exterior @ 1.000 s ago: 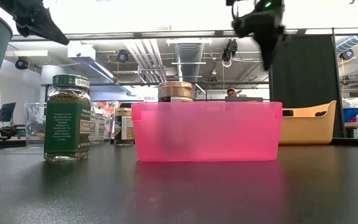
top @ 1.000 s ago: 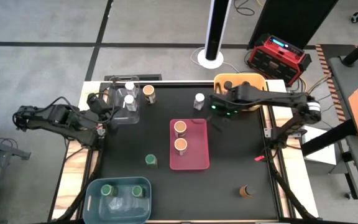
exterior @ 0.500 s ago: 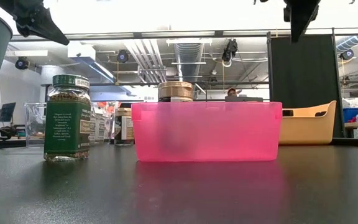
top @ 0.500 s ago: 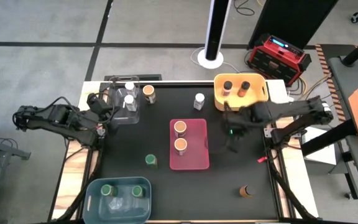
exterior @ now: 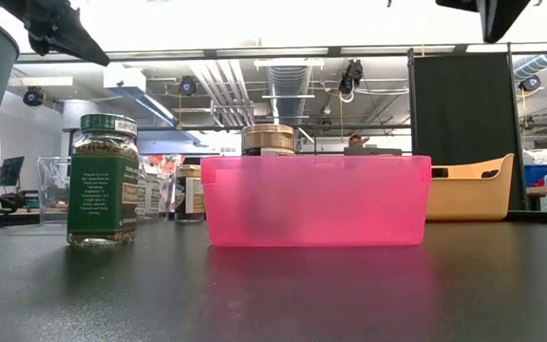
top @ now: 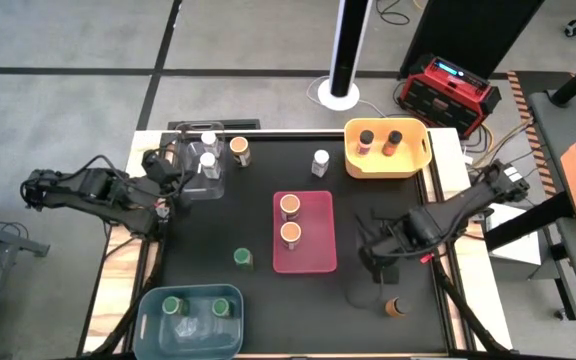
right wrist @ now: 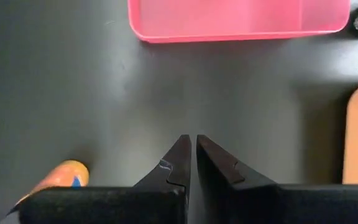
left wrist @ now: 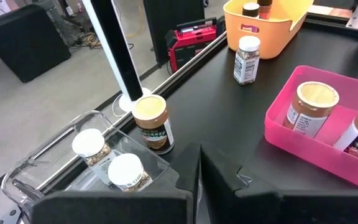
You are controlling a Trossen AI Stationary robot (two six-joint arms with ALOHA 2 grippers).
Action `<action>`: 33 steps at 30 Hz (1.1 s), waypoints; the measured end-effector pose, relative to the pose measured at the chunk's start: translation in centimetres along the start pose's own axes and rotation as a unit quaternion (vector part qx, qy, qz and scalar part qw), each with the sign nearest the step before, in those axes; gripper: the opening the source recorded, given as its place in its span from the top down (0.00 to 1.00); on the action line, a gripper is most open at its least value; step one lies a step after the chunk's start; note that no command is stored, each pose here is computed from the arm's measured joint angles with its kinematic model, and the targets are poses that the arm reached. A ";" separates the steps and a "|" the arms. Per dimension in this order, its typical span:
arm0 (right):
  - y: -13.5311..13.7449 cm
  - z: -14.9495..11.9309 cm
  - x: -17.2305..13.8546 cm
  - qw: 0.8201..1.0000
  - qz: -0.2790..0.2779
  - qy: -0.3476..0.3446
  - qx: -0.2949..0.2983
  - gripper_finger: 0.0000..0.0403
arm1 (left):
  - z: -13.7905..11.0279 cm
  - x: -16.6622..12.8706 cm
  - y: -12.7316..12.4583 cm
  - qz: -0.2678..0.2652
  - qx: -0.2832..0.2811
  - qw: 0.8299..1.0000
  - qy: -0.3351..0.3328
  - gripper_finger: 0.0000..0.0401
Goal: Sort spices by type
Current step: Put the green seasoning bottle into the blue bin
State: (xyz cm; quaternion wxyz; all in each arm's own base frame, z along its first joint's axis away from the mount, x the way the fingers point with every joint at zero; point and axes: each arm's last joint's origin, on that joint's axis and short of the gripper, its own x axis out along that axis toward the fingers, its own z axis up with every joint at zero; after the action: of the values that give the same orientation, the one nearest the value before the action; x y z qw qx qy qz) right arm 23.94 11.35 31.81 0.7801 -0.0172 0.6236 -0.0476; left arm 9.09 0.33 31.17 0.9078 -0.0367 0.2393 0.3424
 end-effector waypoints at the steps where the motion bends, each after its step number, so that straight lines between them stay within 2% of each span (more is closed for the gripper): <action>1: 0.2 -0.1 0.0 1.000 0.001 0.001 -0.001 0.96 | 0.0 0.0 0.0 0.000 0.001 1.000 0.001 1.00; 8: 1.5 0.9 0.6 0.998 0.015 -0.050 -0.023 0.96 | 0.2 0.4 -0.5 0.001 0.004 1.000 0.003 1.00; 12: 1.8 1.9 1.1 0.994 -0.013 -0.091 -0.052 0.96 | 0.5 0.6 -1.0 -0.008 -0.005 1.000 -0.002 1.00; 15: 1.9 2.4 1.8 0.991 -0.055 -0.102 -0.073 0.96 | 0.7 0.8 -1.5 -0.036 -0.011 0.999 0.006 1.00; 19: 1.9 3.1 2.5 0.985 -0.105 -0.122 -0.063 0.96 | 0.8 1.1 -2.3 -0.076 -0.015 0.997 0.019 1.00; 22: 2.1 4.0 3.3 0.983 -0.106 -0.139 -0.062 0.96 | 1.0 1.3 -2.8 -0.097 -0.020 0.995 0.025 1.00; 28: 2.6 7.5 4.1 0.958 -0.092 -0.239 -0.127 0.96 | 1.0 1.3 -3.7 -0.124 -0.021 0.992 0.027 1.00; 33: 1.9 10.5 4.1 0.929 -0.064 -0.331 -0.152 0.96 | 0.5 0.1 -6.0 -0.193 -0.006 0.981 0.027 1.00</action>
State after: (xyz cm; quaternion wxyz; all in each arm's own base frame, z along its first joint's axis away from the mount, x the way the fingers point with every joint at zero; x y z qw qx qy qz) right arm 35.21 12.55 30.01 0.9255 -0.1900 0.3276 0.0062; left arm 13.22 -4.08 30.92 0.9498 -0.0973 0.2501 0.1607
